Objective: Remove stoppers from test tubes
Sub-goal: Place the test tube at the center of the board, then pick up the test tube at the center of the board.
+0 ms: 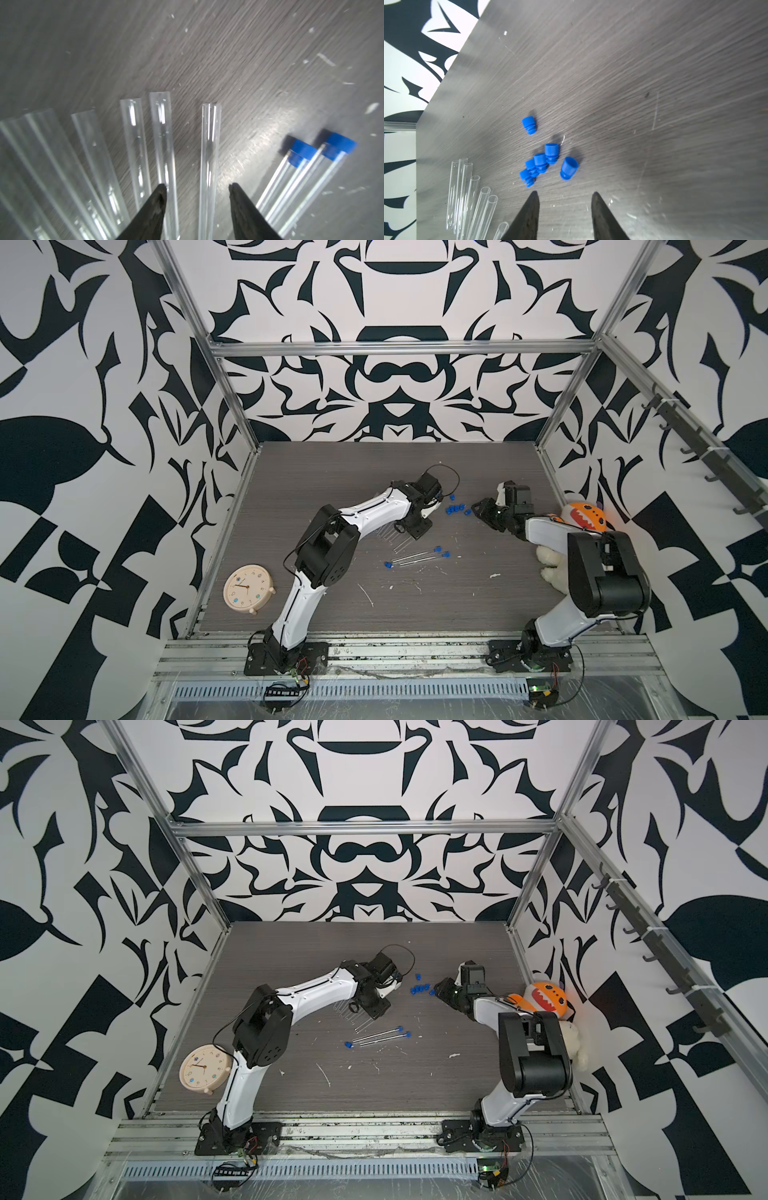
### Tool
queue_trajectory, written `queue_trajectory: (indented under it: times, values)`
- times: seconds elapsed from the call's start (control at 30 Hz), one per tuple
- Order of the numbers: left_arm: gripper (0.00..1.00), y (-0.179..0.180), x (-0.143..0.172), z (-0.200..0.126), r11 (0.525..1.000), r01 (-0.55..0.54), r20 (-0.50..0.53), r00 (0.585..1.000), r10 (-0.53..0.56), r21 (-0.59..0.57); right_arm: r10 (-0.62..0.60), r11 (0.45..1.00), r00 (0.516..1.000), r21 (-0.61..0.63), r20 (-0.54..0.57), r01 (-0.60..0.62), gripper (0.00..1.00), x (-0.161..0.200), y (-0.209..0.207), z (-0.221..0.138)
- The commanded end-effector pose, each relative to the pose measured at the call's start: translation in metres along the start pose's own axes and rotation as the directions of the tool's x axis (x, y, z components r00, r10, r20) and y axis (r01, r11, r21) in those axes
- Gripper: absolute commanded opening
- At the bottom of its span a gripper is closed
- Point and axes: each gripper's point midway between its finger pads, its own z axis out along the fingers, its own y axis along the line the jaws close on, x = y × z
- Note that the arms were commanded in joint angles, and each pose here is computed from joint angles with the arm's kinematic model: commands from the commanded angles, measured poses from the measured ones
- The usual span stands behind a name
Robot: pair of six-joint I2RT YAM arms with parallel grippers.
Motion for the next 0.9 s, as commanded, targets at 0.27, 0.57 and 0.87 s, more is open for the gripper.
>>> queue_trajectory:
  times: [0.27, 0.57, 0.87]
  values:
    - [0.52, -0.041, 0.016, -0.036, 0.989, -0.114, 0.077, 0.991, 0.107, 0.093, -0.136, 0.989, 0.990, -0.056, -0.026, 0.134, 0.50, 0.038, 0.013, -0.048]
    - [0.49, -0.060, 0.018, -0.010, 0.982, -0.149, 0.032, 0.989, 0.146, 0.119, -0.136, 0.975, 0.991, -0.178, -0.018, 0.130, 0.55, 0.059, 0.022, -0.053]
    - [0.45, -0.058, 0.026, 0.012, 0.980, -0.164, -0.024, 0.985, 0.168, 0.113, -0.146, 0.967, 0.989, -0.215, -0.015, 0.139, 0.57, 0.066, 0.025, -0.058]
